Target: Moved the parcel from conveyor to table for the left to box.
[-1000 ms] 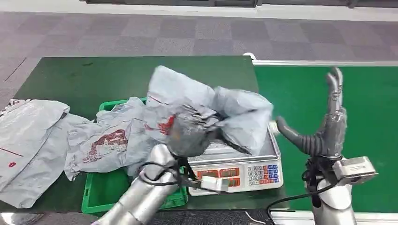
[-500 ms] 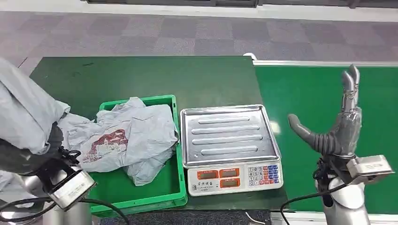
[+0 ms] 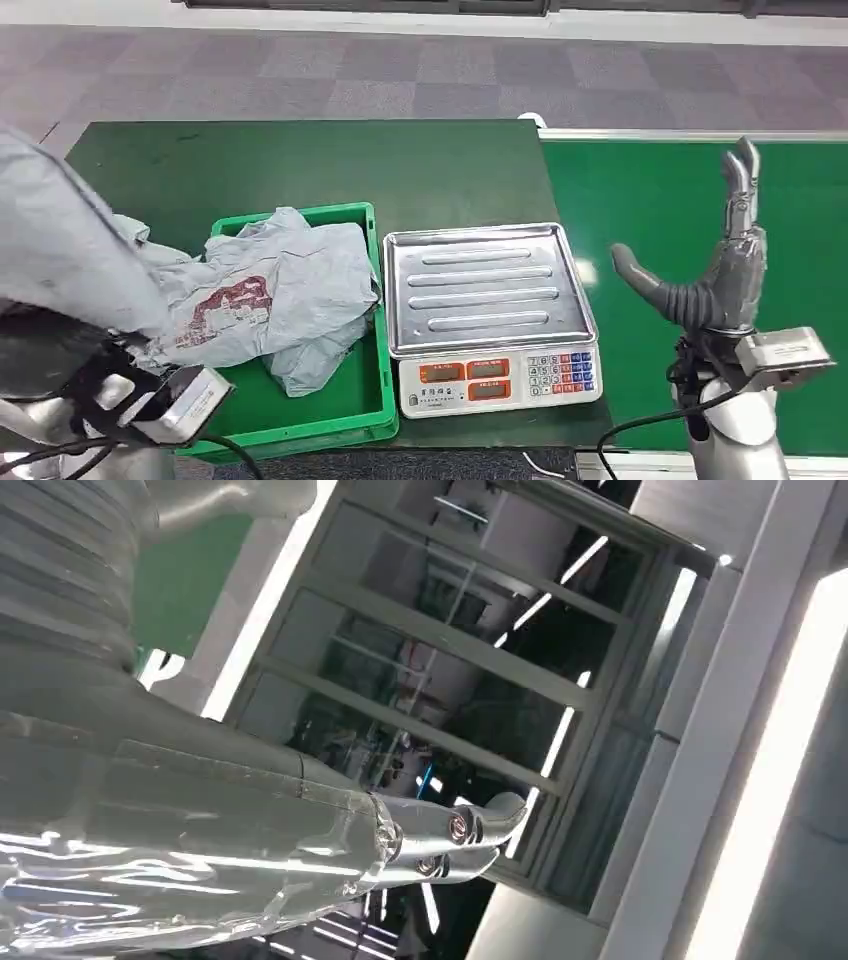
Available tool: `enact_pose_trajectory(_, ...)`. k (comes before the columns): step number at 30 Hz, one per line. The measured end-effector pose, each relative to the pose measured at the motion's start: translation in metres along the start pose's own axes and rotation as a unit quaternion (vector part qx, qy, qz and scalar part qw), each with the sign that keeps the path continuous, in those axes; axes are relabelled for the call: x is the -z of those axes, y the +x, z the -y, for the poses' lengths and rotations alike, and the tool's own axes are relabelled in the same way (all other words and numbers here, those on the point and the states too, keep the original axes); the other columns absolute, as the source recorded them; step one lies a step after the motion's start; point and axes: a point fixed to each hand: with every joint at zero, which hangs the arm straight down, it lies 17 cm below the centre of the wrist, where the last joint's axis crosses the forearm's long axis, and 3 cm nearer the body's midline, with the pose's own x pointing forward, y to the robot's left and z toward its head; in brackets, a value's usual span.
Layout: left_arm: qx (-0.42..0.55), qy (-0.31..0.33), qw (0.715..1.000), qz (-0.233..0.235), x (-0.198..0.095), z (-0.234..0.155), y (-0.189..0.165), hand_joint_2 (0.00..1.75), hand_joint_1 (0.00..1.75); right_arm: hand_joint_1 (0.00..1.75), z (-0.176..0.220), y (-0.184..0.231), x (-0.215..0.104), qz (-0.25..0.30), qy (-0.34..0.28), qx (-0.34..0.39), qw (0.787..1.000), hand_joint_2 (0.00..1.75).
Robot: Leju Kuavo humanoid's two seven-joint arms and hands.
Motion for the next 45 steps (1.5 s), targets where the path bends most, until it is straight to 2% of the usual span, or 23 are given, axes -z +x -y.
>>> enact_pose_trajectory(5, -0.002, -0.093, 0.996, -0.011, -0.041, 0.049, -0.003, 1.75, 1.75, 0.0, 0.002, 0.003, -0.005, 0.0, 0.001, -0.008, 1.0, 1.75)
enact_pose_trajectory(7, -0.021, -0.218, 0.974, -0.062, -0.092, 0.107, -0.017, 1.75, 1.75, 0.0, 0.001, 0.004, -0.007, 0.003, 0.011, -0.009, 1.0, 1.75)
enact_pose_trajectory(9, -0.06, -0.398, 0.907, -0.128, -0.179, 0.169, -0.022, 1.75, 1.75, 0.0, -0.001, 0.005, -0.008, 0.007, 0.023, -0.014, 1.0, 1.75)
enact_pose_trajectory(10, -0.082, -0.476, 0.861, -0.156, -0.226, 0.19, -0.02, 1.75, 1.75, 0.0, 0.0, 0.004, -0.009, 0.006, 0.025, -0.019, 1.0, 1.75)
enact_pose_trajectory(11, -0.105, -0.56, 0.802, -0.181, -0.285, 0.205, -0.014, 1.75, 1.75, 0.0, 0.002, 0.003, -0.009, 0.004, 0.027, -0.023, 0.999, 1.75)
enact_pose_trajectory(13, -0.117, -0.652, 0.718, -0.215, -0.364, 0.21, -0.011, 1.75, 1.75, 0.0, 0.004, 0.001, -0.01, 0.002, 0.032, -0.034, 0.999, 1.75)
enact_pose_trajectory(16, -0.121, -0.704, 0.665, -0.218, -0.406, 0.219, -0.013, 1.75, 1.75, 0.0, 0.005, -0.001, -0.01, -0.001, 0.029, -0.042, 0.999, 1.75)
enact_pose_trajectory(19, -0.125, -0.731, 0.634, -0.22, -0.425, 0.224, -0.015, 1.75, 1.75, 0.0, 0.005, -0.001, -0.01, -0.004, 0.024, -0.045, 0.999, 1.75)
enact_pose_trajectory(23, -0.121, -0.75, 0.612, -0.218, -0.437, 0.228, -0.015, 1.75, 1.75, 0.0, 0.005, -0.002, -0.01, -0.007, 0.02, -0.046, 0.999, 1.75)
enact_pose_trajectory(37, -0.12, -0.766, 0.59, -0.225, -0.451, 0.228, -0.019, 1.75, 1.75, 0.0, 0.006, -0.001, -0.009, -0.005, 0.015, -0.047, 0.999, 1.75)
enact_pose_trajectory(38, -0.119, -0.767, 0.59, -0.224, -0.451, 0.228, -0.019, 1.75, 0.24, 0.0, 0.006, -0.001, -0.008, -0.004, 0.015, -0.048, 0.999, 1.75)
enact_pose_trajectory(39, -0.118, -0.767, 0.589, -0.223, -0.451, 0.228, -0.019, 1.75, 0.0, 0.0, 0.006, -0.001, -0.007, -0.004, 0.015, -0.048, 0.999, 1.75)
enact_pose_trajectory(41, -0.118, -0.763, 0.596, -0.22, -0.447, 0.231, -0.02, 1.75, 0.0, 0.0, 0.006, -0.001, -0.006, -0.002, 0.014, -0.048, 0.999, 1.75)
enact_pose_trajectory(45, -0.135, -0.724, 0.641, -0.216, -0.423, 0.239, -0.019, 1.75, 0.0, 0.0, 0.007, -0.001, -0.006, -0.004, 0.013, -0.047, 0.999, 1.75)
